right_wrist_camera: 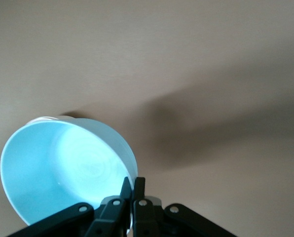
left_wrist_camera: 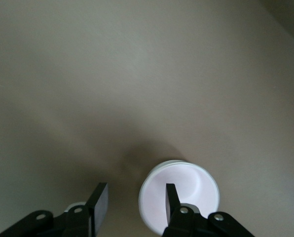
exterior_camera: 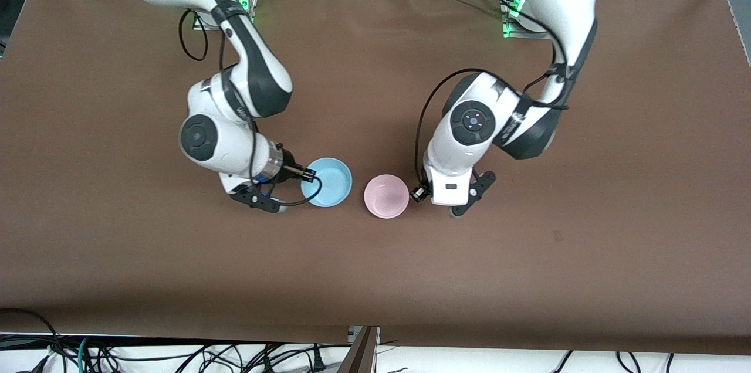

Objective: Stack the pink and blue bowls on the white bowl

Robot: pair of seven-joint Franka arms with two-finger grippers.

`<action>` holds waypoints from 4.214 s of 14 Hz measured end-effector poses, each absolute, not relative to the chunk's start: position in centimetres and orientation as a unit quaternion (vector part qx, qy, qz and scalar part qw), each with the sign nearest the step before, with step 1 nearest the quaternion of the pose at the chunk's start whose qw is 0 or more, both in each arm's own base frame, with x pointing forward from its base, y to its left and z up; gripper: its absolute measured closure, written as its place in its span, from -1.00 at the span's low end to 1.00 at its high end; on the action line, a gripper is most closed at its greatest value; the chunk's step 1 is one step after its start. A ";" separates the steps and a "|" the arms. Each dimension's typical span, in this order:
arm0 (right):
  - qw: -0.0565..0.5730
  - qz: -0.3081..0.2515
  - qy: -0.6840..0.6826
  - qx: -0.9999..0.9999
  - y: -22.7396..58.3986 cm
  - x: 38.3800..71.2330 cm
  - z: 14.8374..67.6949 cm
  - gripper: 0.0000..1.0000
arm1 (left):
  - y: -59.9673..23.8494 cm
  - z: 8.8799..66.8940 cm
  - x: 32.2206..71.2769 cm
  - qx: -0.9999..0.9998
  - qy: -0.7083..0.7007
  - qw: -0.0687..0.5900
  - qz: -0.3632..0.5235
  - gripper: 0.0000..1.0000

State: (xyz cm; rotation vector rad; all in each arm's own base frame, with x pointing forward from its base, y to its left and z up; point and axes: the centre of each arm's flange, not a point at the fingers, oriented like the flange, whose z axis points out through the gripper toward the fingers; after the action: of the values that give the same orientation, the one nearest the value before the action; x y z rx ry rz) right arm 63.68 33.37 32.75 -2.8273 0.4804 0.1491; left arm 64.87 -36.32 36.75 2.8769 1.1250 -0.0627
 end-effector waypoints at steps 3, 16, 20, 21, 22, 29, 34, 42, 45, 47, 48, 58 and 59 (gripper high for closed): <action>0.143 0.038 0.170 -0.974 37.3 63.1 31.7 0.96 | -32.3 43.0 65.8 0.949 0.313 -0.001 -0.041 -0.11; 0.157 0.013 0.143 -0.977 44.2 62.0 25.9 0.96 | -4.8 55.6 67.4 0.993 0.099 0.028 -0.060 -0.15; 0.154 0.017 0.140 -0.978 44.6 61.6 25.2 0.96 | -3.0 55.1 66.7 0.996 0.057 0.015 -0.065 -0.29; 0.153 0.018 0.140 -0.978 44.7 61.5 25.0 0.96 | -3.2 55.2 66.1 0.997 0.050 0.012 -0.059 -0.29; 0.152 0.019 0.139 -0.978 44.8 61.5 24.7 0.96 | -3.6 55.4 65.3 0.998 0.043 0.010 -0.049 -0.29; 0.151 0.020 0.139 -0.979 44.8 61.4 24.1 0.96 | -2.1 54.8 59.0 1.000 -0.010 -0.014 -0.011 -0.37; 0.158 0.013 0.138 -0.978 45.1 61.8 25.0 0.96 | -1.9 55.7 58.6 1.000 -0.016 -0.013 -0.003 -1.00; 0.155 0.013 0.135 -0.979 45.1 61.9 23.9 0.96 | -2.2 58.4 60.0 1.000 -0.014 0.008 -0.016 -1.00; 0.155 0.013 0.132 -0.979 45.0 61.9 23.8 0.96 | -2.2 58.0 60.3 1.000 -0.014 0.008 -0.019 -1.00; 0.155 0.013 0.132 -0.979 45.0 61.9 23.8 0.96 | -2.1 58.1 60.4 1.000 -0.013 0.008 -0.018 -1.00; 0.155 0.013 0.132 -0.979 45.0 61.9 23.8 0.96 | -2.1 58.1 60.4 1.000 -0.013 0.008 -0.018 -1.00; 0.138 0.042 0.121 -0.982 44.6 63.2 27.6 -0.40 | -2.1 58.1 60.4 1.000 -0.013 0.008 -0.019 -1.00; 0.128 0.056 0.121 -0.983 43.5 64.0 29.3 -0.59 | -2.1 58.1 60.4 1.000 -0.013 0.008 -0.019 -1.00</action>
State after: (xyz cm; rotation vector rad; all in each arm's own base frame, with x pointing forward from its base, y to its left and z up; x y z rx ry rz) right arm 63.97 43.50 29.29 -2.8582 0.3517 0.1618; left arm 60.38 -2.13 58.13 3.1243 -0.0421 -0.0593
